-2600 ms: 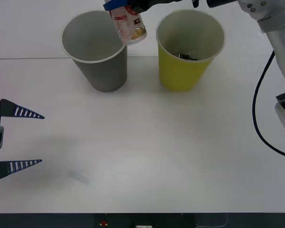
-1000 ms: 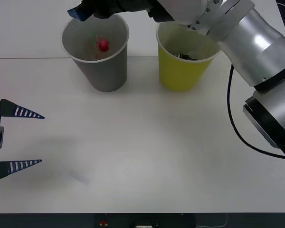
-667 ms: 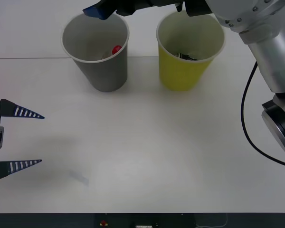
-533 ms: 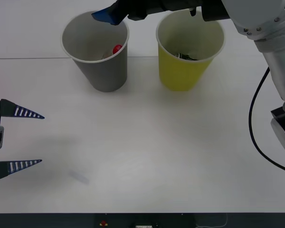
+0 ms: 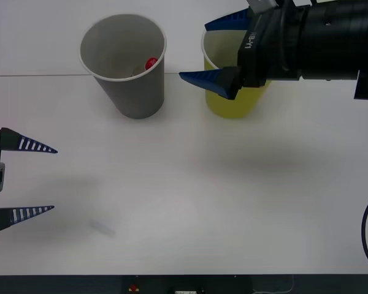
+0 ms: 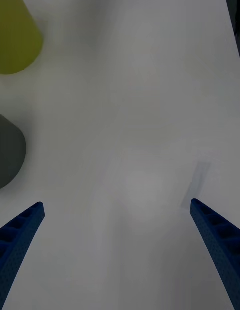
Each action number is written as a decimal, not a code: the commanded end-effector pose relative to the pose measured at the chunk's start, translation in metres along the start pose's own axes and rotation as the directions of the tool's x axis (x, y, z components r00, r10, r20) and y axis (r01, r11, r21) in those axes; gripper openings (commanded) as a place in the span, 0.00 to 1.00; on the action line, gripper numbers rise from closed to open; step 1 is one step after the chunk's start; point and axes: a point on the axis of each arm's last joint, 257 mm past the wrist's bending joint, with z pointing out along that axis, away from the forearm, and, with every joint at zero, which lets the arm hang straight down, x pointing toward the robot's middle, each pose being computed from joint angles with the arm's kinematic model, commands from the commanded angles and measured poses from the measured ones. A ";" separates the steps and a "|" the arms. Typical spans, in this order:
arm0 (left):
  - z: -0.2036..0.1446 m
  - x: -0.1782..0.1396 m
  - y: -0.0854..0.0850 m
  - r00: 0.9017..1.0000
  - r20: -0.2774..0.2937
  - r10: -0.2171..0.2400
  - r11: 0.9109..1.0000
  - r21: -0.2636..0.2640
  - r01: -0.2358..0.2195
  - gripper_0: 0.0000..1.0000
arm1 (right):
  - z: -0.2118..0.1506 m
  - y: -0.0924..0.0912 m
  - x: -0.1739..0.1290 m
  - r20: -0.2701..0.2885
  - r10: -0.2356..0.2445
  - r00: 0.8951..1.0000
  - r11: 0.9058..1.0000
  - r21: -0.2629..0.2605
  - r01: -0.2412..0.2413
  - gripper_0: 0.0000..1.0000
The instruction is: Put the can into the green bin and the plastic bottle into the gray bin
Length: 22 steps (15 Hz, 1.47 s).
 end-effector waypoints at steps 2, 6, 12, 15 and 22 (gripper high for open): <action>0.000 0.000 0.000 1.000 0.000 0.000 1.000 0.000 0.000 1.00 | -0.043 0.019 0.035 0.020 -0.050 0.999 0.998 -0.022 0.051 1.00; 0.000 0.000 0.000 1.000 0.000 0.000 1.000 0.000 0.000 1.00 | -0.081 0.029 0.095 -0.016 -0.107 0.994 0.994 -0.006 0.107 1.00; 0.000 0.000 0.000 1.000 0.000 0.000 1.000 0.000 0.000 1.00 | -0.127 0.047 0.169 -0.124 -0.186 0.975 0.982 0.017 0.189 1.00; 0.000 0.000 0.000 1.000 0.000 0.000 1.000 0.000 0.000 1.00 | -0.145 0.058 0.197 -0.164 -0.199 0.966 0.978 0.031 0.207 1.00; 0.000 0.000 0.000 1.000 0.000 0.000 1.000 0.000 0.000 1.00 | -0.168 0.065 0.244 -0.154 -0.193 0.969 0.976 0.075 0.206 1.00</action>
